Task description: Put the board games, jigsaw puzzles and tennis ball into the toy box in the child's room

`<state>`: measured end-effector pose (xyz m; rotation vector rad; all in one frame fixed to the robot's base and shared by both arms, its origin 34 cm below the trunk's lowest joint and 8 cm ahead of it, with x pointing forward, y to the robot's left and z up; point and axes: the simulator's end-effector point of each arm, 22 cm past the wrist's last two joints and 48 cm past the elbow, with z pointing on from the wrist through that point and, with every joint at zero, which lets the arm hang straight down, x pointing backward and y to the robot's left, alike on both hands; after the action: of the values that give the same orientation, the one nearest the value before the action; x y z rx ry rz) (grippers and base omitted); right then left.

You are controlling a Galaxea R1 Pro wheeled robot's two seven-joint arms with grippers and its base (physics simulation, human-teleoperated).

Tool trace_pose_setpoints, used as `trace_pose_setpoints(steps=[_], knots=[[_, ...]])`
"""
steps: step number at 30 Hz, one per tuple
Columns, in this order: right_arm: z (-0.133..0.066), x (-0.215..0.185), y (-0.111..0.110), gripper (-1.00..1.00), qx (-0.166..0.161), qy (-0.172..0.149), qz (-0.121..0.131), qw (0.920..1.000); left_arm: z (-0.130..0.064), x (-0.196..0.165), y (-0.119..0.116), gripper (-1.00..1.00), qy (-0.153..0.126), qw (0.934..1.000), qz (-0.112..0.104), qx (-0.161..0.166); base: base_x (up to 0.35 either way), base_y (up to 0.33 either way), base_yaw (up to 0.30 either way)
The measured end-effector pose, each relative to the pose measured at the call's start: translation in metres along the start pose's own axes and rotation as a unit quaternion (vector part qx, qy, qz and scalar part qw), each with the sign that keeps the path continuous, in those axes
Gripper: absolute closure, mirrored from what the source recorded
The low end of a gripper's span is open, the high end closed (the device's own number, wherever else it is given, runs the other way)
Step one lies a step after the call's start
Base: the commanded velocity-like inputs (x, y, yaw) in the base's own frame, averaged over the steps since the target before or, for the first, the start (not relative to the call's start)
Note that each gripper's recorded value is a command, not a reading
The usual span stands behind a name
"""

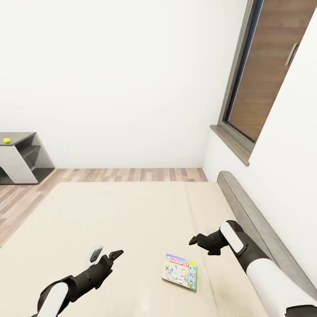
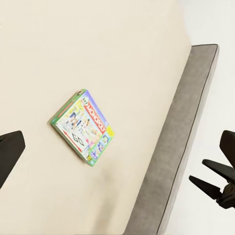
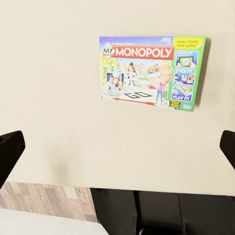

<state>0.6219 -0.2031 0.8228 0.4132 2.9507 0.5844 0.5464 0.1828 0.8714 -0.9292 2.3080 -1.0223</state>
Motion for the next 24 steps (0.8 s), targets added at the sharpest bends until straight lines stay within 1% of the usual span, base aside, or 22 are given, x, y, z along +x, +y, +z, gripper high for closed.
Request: trace_pose_setpoints(steps=[24], knots=[[0.015,0.006,-0.01,-1.0,0.003,0.015,0.008,0.9998,0.008,0.006,0.015,-1.0,0.009,0.9998,-0.008,-0.015,0.0,0.0,0.0]])
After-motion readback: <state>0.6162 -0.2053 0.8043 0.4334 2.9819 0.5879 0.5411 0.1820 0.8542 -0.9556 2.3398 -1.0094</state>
